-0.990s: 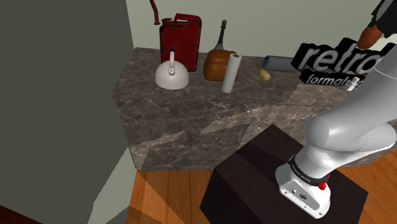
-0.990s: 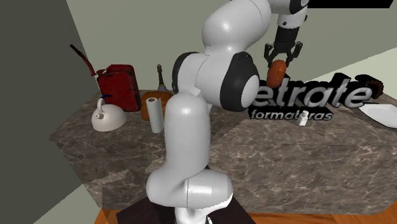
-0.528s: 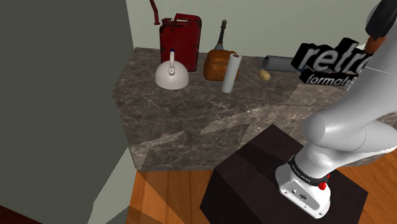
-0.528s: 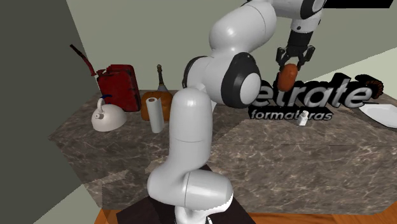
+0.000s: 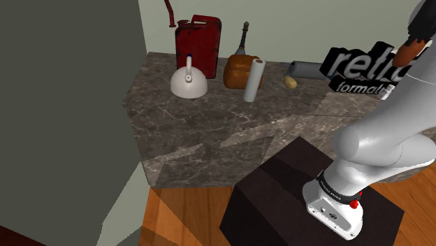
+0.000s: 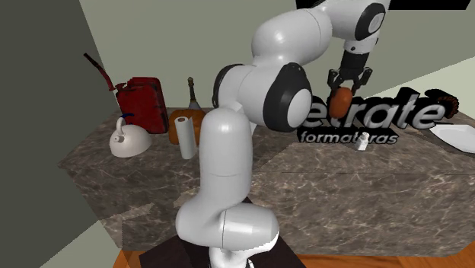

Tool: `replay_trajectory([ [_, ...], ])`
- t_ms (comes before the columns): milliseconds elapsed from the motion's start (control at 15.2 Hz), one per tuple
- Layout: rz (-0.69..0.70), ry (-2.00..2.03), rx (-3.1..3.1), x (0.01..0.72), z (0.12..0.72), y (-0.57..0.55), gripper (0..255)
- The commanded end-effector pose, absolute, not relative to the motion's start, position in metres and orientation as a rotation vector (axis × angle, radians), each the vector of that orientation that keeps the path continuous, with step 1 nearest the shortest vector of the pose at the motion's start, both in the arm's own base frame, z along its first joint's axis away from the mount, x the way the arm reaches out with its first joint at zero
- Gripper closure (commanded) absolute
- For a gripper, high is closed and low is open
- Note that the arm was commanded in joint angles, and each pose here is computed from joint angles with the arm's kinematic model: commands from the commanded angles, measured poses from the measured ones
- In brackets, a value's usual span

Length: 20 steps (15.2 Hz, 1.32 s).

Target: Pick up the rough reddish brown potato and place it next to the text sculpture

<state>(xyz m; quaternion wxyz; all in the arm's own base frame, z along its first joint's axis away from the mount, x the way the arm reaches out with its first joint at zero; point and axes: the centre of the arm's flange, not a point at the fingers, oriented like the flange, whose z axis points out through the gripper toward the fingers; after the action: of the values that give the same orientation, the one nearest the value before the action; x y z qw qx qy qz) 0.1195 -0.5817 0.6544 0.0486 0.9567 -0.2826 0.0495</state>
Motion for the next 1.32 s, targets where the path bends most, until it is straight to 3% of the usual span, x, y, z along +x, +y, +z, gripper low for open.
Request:
replay_trajectory([
  [0, 0.151, -0.861, 2.916, 0.119, 0.644, -0.582, 255],
  [1254, 0.151, -0.861, 2.916, 0.119, 0.544, -0.582, 255],
])
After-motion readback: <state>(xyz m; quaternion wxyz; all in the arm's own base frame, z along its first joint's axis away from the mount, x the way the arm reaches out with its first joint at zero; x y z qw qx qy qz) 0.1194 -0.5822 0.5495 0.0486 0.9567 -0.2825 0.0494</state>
